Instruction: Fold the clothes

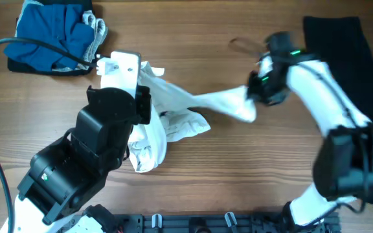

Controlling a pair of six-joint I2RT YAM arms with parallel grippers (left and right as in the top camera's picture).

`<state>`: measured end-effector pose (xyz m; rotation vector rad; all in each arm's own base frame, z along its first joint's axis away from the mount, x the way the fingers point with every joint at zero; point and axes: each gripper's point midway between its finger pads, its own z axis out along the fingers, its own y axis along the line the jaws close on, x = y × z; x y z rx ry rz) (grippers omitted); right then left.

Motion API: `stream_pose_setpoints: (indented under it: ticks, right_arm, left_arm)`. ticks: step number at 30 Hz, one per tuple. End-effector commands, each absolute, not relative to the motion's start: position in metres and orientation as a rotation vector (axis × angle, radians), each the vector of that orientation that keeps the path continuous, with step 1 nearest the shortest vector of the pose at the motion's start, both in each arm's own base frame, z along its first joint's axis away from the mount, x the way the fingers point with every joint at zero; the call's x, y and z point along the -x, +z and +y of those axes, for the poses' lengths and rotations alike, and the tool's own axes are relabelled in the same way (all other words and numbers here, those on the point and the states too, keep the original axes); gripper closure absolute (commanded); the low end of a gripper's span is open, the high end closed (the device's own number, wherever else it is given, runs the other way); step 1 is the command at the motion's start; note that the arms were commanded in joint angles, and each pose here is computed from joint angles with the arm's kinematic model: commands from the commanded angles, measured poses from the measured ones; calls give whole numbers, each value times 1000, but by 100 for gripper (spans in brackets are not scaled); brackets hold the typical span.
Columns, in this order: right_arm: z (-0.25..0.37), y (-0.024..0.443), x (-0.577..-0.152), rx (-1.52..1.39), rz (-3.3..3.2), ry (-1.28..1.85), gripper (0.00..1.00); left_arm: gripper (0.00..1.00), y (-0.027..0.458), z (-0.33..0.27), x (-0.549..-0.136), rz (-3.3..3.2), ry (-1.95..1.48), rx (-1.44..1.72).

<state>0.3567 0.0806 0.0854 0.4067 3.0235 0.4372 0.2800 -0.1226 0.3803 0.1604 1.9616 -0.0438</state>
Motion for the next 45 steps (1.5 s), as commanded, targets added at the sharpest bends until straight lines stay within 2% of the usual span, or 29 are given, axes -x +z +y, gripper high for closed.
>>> stream_pose_setpoints:
  ticks: [1, 10, 15, 19, 22, 36, 40, 43, 44, 45]
  right_arm:
    - [29, 156, -365, -422, 2872, 400, 96]
    - [-38, 232, -302, -605, 2725, 388, 96]
    - [-44, 252, -266, -618, 2700, 409, 96]
    - [-40, 254, -254, -600, 2722, 405, 96]
    - [-48, 236, -261, -629, 2773, 378, 96]
    - [-72, 61, -325, -842, 3114, 515, 96]
    - [-69, 38, -336, -831, 3118, 570, 96]
    - [-56, 34, -357, -684, 3066, 630, 96]
    - [-50, 35, -364, -628, 3052, 633, 94]
    - [-47, 37, -368, -599, 3047, 627, 85]
  left_arm:
    - [96, 396, -112, -276, 1917, -49, -103]
    - [96, 405, -105, -268, 1887, -62, -98]
    - [96, 407, -103, -266, 1881, -64, -97]
    - [96, 403, -105, -268, 1895, -54, -105]
    - [96, 393, -109, -273, 1930, -24, -122]
    - [96, 307, -108, -342, 2172, 217, -111]
    - [96, 278, -114, -356, 2248, 243, -139]
    - [96, 256, -122, -365, 2299, 259, -168]
    - [96, 247, -127, -369, 2317, 252, -182]
    - [96, 240, -131, -372, 2332, 243, -194]
